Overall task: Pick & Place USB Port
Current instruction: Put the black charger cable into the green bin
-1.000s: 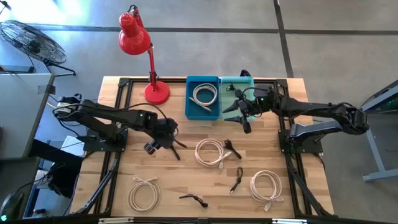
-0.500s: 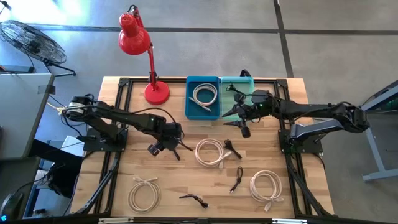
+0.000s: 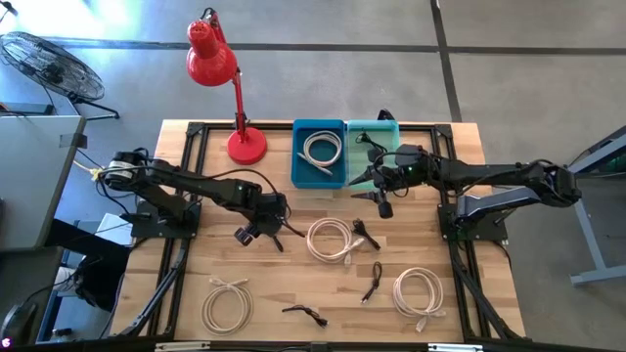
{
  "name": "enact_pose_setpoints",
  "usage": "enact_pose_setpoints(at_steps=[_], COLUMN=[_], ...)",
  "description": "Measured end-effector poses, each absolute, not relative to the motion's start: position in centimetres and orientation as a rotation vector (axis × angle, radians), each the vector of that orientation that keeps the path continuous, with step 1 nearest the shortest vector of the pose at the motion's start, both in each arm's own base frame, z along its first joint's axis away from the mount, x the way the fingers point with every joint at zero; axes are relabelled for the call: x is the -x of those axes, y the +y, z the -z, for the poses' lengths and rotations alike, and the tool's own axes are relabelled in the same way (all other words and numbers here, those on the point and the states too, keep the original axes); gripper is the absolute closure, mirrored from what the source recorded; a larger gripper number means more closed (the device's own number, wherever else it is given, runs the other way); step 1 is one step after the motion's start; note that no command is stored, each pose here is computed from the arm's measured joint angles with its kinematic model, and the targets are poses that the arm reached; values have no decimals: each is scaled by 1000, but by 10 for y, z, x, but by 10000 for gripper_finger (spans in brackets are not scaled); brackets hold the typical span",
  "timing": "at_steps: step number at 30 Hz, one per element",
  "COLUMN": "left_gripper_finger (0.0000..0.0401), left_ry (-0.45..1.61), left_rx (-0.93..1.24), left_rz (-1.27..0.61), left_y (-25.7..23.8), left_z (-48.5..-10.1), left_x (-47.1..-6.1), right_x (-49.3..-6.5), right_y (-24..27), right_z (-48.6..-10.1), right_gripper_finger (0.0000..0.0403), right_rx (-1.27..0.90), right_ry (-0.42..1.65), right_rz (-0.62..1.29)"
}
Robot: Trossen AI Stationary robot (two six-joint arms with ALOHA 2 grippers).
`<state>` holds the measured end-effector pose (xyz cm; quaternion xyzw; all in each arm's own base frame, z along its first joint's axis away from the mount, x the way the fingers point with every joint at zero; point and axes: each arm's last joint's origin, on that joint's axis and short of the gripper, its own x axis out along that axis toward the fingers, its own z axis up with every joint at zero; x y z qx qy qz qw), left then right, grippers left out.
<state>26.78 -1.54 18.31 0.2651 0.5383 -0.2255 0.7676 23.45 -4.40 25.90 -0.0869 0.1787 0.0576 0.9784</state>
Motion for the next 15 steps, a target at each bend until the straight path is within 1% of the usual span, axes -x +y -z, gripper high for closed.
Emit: enact_pose_setpoints(at_steps=[7, 15], left_gripper_finger=[203, 203], left_ry=[1196, 1273], left_rx=[-566, -543], left_rz=[503, 539], left_y=[-16, -16], left_z=[-176, -154], left_x=[-270, -275], right_x=[-234, -234], right_y=[-44, -44], right_z=[-259, -257], right_gripper_finger=[251, 251], right_rx=[175, 169], right_ry=[362, 382], right_rz=[-116, -119])
